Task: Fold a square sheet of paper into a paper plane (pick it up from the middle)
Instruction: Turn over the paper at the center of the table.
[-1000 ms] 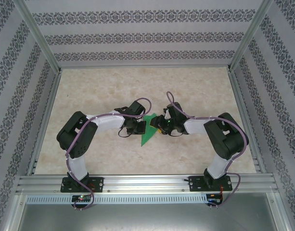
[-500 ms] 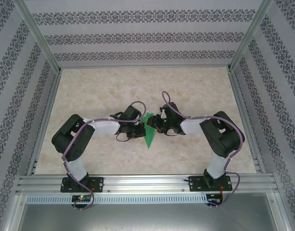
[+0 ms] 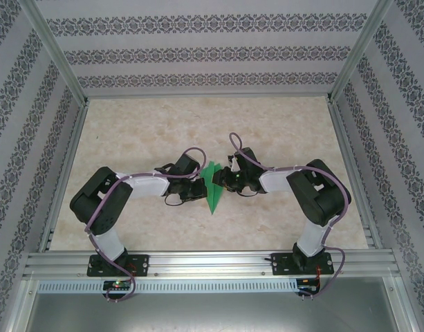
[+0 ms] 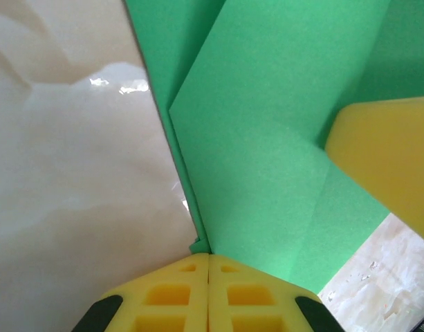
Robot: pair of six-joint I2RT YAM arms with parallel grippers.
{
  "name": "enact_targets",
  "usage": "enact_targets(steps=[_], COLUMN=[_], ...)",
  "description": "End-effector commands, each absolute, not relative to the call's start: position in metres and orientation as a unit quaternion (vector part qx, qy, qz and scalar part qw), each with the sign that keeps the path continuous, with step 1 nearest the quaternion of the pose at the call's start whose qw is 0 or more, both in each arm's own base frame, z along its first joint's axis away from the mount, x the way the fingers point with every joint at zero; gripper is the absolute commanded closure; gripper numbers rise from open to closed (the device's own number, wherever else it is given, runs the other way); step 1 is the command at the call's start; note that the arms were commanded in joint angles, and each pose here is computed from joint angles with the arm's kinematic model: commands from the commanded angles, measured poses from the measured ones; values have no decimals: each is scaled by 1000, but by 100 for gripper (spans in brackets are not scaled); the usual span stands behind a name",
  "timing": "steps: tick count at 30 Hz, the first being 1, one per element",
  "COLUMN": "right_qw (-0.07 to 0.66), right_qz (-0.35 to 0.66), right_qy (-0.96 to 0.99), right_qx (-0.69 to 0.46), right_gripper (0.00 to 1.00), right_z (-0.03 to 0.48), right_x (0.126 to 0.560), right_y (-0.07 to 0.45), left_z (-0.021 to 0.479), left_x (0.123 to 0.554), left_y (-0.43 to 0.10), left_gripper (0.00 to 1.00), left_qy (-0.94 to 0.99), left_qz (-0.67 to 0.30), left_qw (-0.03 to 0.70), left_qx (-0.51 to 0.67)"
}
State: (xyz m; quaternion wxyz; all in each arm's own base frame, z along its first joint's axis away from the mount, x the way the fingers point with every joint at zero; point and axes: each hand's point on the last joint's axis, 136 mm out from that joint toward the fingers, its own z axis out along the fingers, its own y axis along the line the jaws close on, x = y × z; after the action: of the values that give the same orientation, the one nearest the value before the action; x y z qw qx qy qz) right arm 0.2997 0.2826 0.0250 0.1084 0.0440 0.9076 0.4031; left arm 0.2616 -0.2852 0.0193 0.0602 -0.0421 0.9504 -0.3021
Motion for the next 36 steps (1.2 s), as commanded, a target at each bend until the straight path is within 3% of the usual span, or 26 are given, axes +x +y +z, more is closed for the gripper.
enact_targets(steps=[1, 25, 36], right_qw=[95, 83, 97], right_qz=[393, 453, 457], right_qy=[915, 887, 884], right_qx=[12, -25, -30], right_gripper=[67, 82, 94], right_z=[14, 30, 60], right_x=[292, 299, 298], right_y=[285, 301, 300], left_z=[34, 36, 51], left_x=[270, 268, 265], left_y=[-287, -271, -253], left_gripper=[92, 94, 93], left_qy=[941, 945, 946], left_qz=[-325, -304, -286], left_qw=[81, 101, 134], left_qx=[-50, -62, -78])
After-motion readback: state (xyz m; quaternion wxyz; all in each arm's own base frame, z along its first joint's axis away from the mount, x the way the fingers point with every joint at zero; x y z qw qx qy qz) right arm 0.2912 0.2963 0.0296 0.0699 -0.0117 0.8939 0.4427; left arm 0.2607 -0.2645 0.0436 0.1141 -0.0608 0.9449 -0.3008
